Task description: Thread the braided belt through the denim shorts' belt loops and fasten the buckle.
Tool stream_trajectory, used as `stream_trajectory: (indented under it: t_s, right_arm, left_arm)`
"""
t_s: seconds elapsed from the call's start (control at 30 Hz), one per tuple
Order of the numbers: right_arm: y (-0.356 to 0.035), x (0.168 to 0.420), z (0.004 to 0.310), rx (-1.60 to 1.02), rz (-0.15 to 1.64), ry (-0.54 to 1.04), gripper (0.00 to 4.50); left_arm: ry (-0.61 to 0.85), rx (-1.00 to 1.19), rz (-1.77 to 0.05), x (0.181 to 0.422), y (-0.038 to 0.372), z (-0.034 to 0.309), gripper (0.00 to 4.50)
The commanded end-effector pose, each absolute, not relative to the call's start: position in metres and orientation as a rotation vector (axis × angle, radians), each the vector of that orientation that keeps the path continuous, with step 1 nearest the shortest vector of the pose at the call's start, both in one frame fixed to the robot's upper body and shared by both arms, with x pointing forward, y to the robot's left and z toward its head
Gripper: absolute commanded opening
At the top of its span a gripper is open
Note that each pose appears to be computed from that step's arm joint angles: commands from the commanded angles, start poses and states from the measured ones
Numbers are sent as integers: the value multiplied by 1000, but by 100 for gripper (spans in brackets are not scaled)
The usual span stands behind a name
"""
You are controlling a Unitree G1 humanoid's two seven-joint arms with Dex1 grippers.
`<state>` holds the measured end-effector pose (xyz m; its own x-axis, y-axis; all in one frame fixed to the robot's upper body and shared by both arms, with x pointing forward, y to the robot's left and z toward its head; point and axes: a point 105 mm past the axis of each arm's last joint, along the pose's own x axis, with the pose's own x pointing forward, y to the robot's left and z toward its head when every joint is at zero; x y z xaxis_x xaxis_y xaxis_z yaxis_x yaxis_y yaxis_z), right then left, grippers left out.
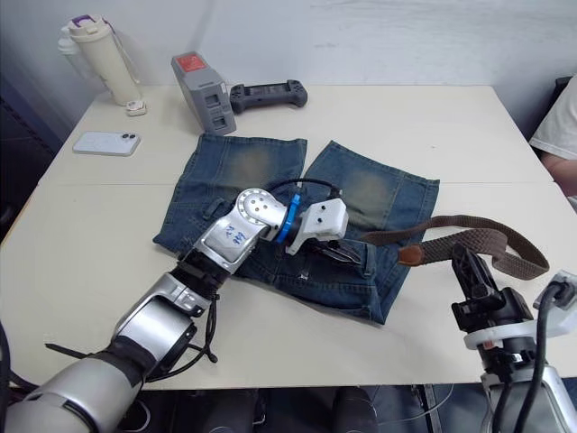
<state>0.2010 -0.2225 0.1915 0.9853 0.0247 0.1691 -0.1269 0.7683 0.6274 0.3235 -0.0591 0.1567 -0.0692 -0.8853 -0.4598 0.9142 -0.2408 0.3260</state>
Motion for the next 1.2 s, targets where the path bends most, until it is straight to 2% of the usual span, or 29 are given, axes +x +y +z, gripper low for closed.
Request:
stream_trajectory:
  t_s: [0.03, 0.1, 0.23, 0.57, 0.63, 0.77, 0.87, 1.03, 1.2]
  right_arm:
    - [-216, 196, 203, 673, 107, -196, 0]
    - [-215, 195, 202, 675, 106, -192, 0]
    - [-212, 196, 203, 661, 114, -184, 0]
    - [-211, 197, 207, 646, 116, -191, 0]
    - [-211, 197, 206, 649, 115, -187, 0]
    - [-216, 196, 198, 657, 96, -181, 0]
    - [-221, 196, 195, 660, 83, -190, 0]
    - [-226, 200, 190, 663, 75, -193, 0]
    - [-228, 208, 186, 656, 65, -185, 0]
  left_arm:
    - [16, 780, -1650, 327, -76, 154, 2]
    - [83, 799, -1620, 332, -82, 138, 2]
    - [201, 948, -1663, 324, -88, 108, 2]
    - [194, 1152, -1507, 346, -93, 93, 2]
    - [192, 1135, -1502, 347, -92, 94, 2]
    - [254, 707, -1571, 346, -82, 135, 2]
    - [244, 566, -1560, 349, -60, 167, 2]
    - [232, 478, -1492, 351, -43, 188, 2]
    - [216, 512, -1455, 352, -54, 178, 2]
